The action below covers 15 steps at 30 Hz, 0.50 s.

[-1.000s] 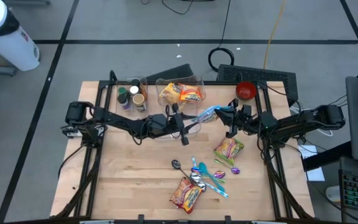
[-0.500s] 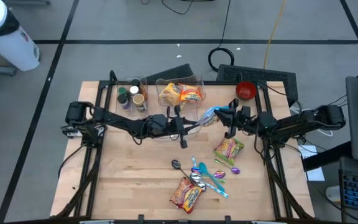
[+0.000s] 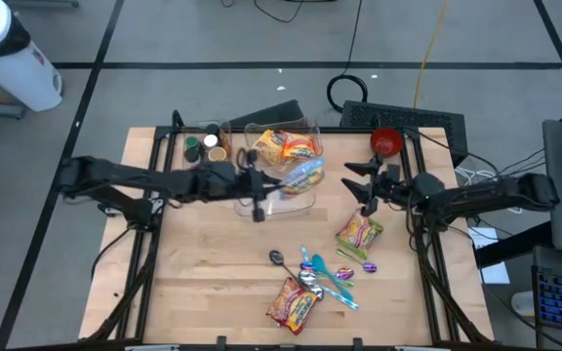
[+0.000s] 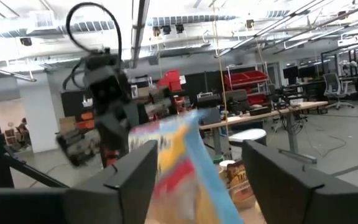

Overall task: Pick & Place Food Item
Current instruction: Put the light blue noodle pack into the top right transparent bin

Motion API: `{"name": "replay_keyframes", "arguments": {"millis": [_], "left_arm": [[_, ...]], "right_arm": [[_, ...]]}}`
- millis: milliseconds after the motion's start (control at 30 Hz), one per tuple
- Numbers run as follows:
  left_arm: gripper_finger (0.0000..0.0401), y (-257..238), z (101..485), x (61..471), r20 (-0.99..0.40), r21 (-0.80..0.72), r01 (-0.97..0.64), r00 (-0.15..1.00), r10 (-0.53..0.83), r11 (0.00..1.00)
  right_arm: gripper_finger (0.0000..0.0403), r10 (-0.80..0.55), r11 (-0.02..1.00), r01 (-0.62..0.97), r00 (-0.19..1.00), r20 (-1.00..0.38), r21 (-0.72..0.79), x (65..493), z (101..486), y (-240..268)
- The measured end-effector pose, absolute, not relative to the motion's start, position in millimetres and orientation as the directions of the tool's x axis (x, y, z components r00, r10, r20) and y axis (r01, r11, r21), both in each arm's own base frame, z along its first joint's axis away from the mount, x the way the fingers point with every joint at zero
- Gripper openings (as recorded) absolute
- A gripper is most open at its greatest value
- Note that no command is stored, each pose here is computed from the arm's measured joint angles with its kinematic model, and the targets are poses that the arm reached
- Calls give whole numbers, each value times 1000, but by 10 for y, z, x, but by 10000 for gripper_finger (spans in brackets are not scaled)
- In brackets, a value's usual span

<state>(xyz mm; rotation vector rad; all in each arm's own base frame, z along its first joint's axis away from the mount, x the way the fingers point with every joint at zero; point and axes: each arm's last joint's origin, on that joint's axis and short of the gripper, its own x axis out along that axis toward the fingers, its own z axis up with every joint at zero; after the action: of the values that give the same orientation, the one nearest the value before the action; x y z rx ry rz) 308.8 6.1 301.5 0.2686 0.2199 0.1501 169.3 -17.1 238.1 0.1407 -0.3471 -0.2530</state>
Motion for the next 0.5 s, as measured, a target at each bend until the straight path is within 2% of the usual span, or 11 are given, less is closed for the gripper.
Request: {"name": "replay_keyframes", "arguments": {"millis": [167,333,500], "left_arm": [[12,238,3176,2810,-214,272,-106,962,167,956],[12,497,3194,2548,-131,206,-79,985,108,975],[12,813,3024,2325,-78,168,-175,979,190,970]], "right_arm": [[237,-269,959,222,912,309,178,1649,2397,-169],[226,-266,959,220,914,307,177,1649,2396,-166],[220,-266,959,221,916,301,176,1651,2390,-166]]}}
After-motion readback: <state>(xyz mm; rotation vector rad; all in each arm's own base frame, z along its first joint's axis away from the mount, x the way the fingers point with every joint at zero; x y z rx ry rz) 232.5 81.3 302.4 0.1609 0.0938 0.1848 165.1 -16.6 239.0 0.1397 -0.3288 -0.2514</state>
